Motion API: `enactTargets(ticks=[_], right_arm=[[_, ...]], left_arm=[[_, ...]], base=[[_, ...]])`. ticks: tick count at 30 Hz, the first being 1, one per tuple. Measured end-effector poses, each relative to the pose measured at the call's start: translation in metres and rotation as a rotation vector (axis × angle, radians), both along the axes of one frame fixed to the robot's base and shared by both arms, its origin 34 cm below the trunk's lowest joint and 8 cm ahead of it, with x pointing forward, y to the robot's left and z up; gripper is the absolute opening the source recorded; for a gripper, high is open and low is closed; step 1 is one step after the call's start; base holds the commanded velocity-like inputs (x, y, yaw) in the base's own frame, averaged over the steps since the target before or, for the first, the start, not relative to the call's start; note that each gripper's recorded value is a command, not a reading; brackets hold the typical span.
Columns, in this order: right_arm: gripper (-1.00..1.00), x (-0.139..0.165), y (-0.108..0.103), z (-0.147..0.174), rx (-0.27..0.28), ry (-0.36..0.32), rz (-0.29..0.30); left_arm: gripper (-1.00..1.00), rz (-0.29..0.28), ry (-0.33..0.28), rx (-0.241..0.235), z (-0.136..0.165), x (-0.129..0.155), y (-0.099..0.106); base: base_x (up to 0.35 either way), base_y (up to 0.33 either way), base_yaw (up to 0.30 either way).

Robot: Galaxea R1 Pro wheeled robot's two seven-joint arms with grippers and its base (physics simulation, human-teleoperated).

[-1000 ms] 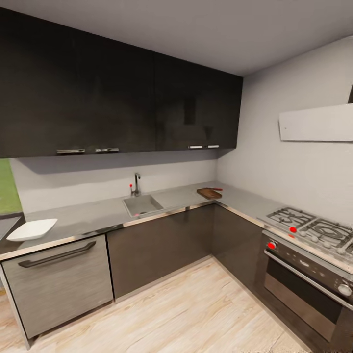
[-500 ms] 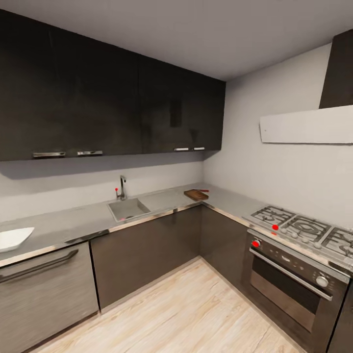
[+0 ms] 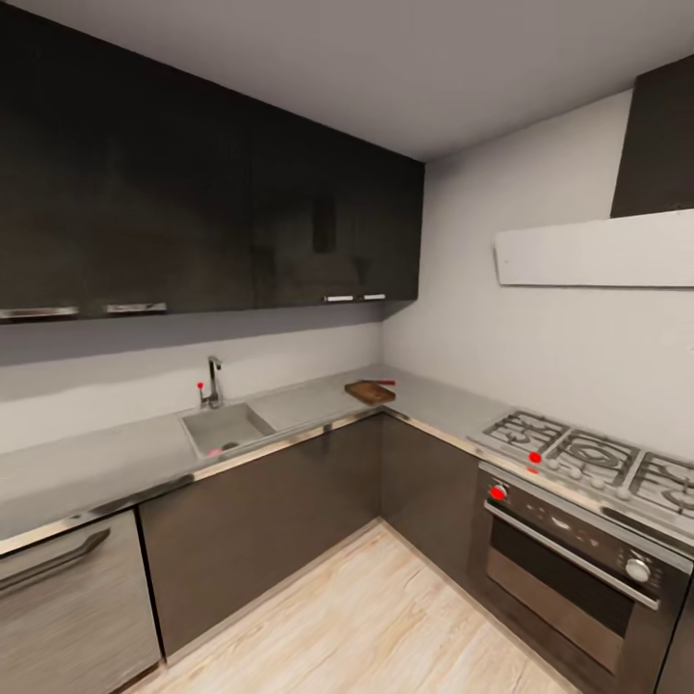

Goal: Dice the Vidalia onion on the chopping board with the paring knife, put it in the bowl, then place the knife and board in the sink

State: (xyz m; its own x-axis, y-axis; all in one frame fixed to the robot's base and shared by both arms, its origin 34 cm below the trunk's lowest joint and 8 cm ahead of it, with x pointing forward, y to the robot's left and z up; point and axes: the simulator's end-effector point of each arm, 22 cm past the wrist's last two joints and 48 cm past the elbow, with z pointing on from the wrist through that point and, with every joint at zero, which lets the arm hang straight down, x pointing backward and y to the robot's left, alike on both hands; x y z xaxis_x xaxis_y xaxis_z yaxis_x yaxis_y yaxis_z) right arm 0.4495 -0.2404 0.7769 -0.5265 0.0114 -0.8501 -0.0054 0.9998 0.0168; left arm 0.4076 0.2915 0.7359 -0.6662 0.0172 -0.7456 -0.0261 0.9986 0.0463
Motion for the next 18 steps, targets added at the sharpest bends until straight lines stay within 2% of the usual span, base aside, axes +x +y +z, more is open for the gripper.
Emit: enactTargets(ticks=[11,18], right_arm=[[1.0,-0.0026,0.0001,-0.004,0.0,0.012,0.0],[1.0,-0.005,0.0001,-0.0075,0.0,0.022,0.0]], left_arm=[[1.0,0.0,0.012,-0.001,-0.0035,-0.0031,-0.0005],[1.0,0.0,0.023,0.0,-0.0068,-0.0062,-0.0005]], base=[[0.314,0.033,-0.004],[0.312,-0.11,0.0]])
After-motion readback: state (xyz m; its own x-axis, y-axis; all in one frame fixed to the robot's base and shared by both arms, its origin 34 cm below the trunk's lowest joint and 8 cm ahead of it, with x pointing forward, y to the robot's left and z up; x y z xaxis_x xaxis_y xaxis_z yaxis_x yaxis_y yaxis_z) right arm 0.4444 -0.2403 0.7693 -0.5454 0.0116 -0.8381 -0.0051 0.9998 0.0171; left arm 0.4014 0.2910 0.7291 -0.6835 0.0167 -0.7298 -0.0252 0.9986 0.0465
